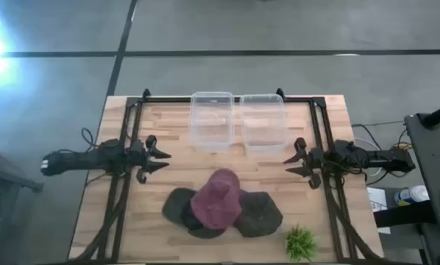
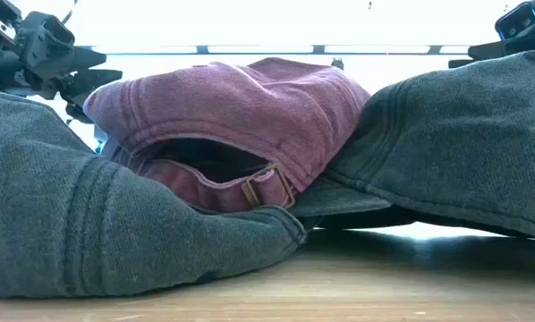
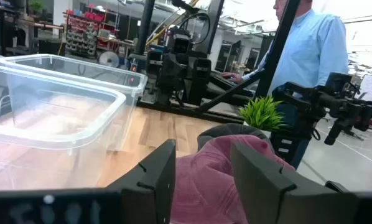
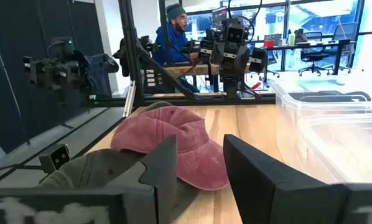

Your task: Pick & Place hat

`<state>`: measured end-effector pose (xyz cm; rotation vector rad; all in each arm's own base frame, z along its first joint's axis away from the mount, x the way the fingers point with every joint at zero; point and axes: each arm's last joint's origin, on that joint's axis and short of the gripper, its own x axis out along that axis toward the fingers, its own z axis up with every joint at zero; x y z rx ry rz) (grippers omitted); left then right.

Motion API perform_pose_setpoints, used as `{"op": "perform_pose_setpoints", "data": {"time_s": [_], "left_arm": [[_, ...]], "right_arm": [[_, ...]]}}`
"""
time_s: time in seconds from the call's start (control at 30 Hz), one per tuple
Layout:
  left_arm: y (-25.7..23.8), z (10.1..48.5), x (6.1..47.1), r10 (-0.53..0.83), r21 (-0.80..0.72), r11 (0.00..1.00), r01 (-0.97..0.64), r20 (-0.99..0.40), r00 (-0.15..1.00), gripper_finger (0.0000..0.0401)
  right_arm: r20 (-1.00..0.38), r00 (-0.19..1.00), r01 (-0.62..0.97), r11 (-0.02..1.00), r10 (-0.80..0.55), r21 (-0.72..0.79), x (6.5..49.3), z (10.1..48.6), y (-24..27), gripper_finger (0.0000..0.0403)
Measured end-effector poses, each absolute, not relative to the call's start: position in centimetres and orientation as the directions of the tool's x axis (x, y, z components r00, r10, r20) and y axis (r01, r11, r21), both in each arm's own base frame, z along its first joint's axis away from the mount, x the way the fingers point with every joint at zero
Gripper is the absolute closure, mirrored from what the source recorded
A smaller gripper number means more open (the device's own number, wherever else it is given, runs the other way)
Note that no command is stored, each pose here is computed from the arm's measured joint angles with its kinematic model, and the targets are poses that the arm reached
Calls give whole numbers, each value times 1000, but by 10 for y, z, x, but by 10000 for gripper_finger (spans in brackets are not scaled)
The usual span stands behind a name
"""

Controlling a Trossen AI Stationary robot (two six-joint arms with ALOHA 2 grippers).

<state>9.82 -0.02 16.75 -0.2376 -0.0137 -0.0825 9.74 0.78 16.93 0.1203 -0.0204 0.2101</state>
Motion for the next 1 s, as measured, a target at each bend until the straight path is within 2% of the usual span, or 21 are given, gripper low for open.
{"op": "perform_pose_setpoints", "data": {"time_s": [1.0], "left_arm": [[0,168,98,-80,-234,969,83,23,997,254]], "right_arm": [[33,978,-209,971,207,117,97,169,8,285]]}}
